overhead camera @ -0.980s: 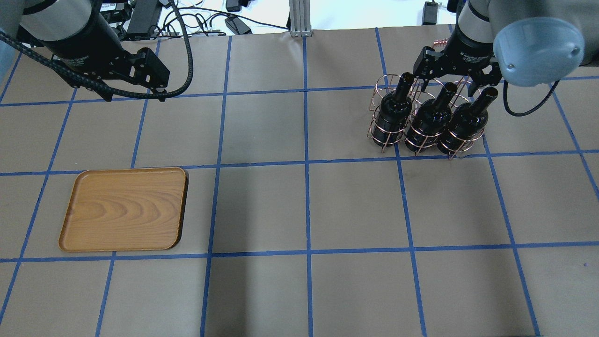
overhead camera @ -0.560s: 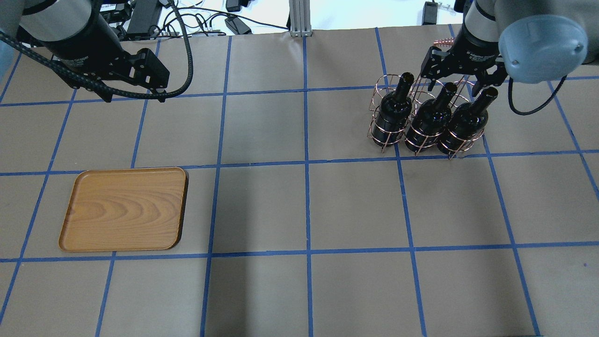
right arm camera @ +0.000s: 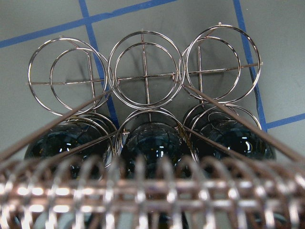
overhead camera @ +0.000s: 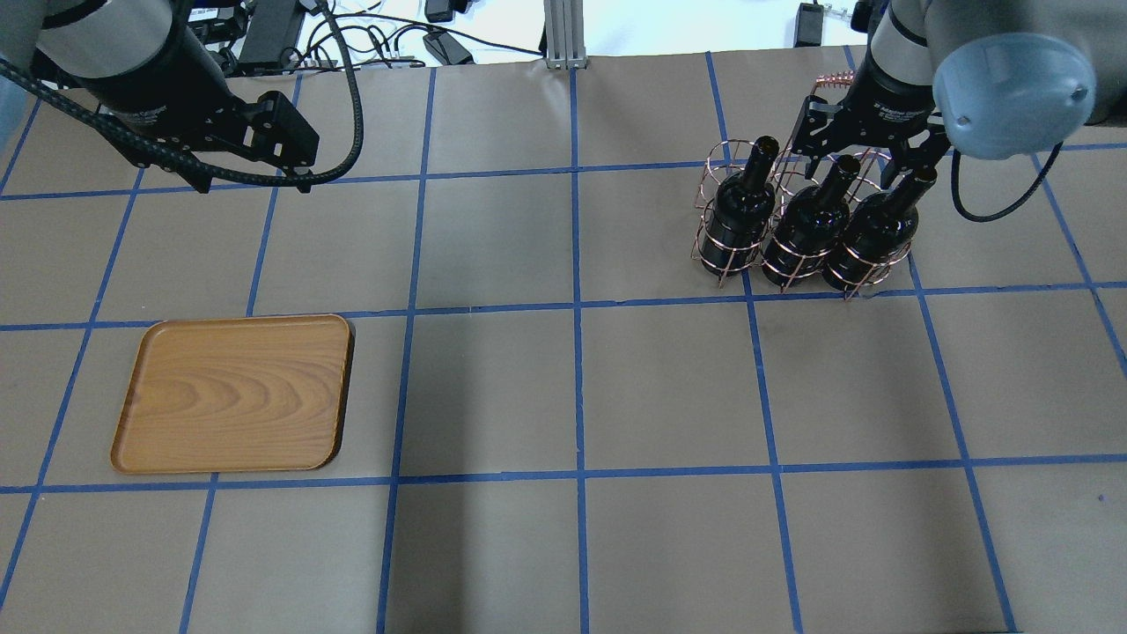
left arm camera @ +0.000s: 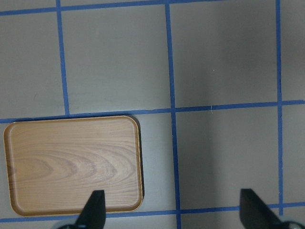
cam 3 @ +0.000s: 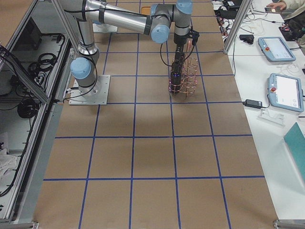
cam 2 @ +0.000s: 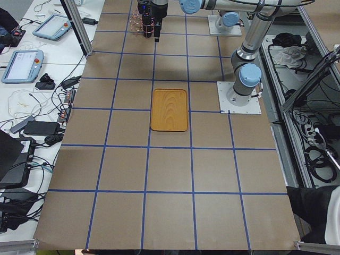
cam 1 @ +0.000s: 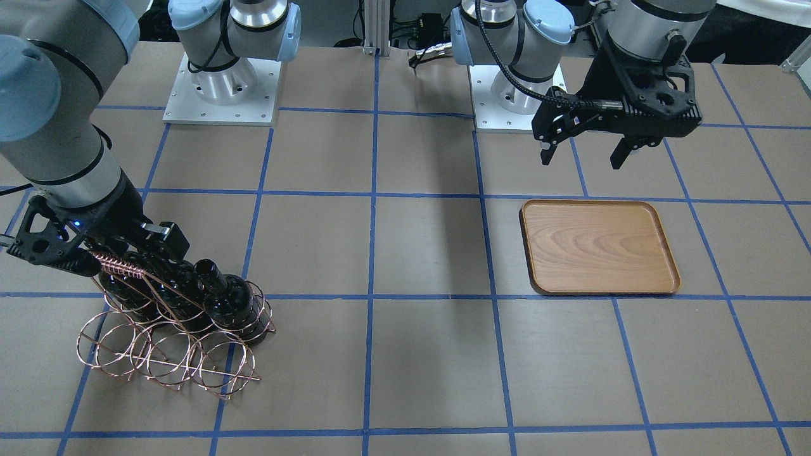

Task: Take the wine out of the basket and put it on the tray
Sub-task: 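Lower the right gripper over the middle bottle in the wire basket and close, then lift the dark wine bottle up out of the basket with the right gripper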

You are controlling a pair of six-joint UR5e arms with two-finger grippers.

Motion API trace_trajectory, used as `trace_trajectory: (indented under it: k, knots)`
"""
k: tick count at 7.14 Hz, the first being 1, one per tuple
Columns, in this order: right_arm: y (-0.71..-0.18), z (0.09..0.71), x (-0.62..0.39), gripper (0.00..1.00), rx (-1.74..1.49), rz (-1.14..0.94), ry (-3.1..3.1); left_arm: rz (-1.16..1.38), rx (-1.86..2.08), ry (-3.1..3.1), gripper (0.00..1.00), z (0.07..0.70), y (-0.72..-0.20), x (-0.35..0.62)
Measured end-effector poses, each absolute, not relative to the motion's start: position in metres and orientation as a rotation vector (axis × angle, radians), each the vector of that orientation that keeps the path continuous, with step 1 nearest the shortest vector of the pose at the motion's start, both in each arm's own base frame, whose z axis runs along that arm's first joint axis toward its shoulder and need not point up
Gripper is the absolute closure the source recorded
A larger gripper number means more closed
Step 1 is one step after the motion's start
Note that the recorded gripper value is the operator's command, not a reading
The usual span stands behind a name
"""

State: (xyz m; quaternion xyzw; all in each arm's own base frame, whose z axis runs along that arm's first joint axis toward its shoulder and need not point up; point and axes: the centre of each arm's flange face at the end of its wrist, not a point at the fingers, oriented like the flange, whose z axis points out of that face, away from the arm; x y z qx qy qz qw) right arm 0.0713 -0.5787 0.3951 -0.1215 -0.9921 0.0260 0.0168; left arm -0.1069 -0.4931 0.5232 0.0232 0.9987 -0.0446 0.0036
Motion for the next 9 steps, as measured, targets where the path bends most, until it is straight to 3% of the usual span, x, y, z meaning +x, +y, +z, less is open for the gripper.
trace_trajectory:
  k: [1,2,4,6,7,9]
  knots:
    - [-0.579,0.393,0.071,0.39,-0.377,0.075,-3.085,-0.14,0.072,3.13,0.0,0.523,-0.493,-0.107]
    - [-0.58,0.39,0.071,0.5,-0.379,0.066,-3.085,-0.14,0.071,3.13,0.0,0.523,-0.493,-0.107]
    - [-0.581,0.385,0.072,0.59,-0.375,0.051,-3.086,-0.14,0.073,3.13,0.0,0.523,-0.493,-0.107]
    - [-0.581,0.385,0.072,0.74,-0.375,0.048,-3.087,-0.14,0.071,3.13,0.0,0.523,-0.493,-0.107]
    - [-0.581,0.385,0.072,0.79,-0.373,0.048,-3.087,-0.14,0.071,3.13,0.0,0.523,-0.493,-0.107]
    - [-0.584,0.396,0.073,0.78,-0.366,0.077,-3.095,-0.14,0.071,3.13,0.0,0.523,-0.493,-0.107]
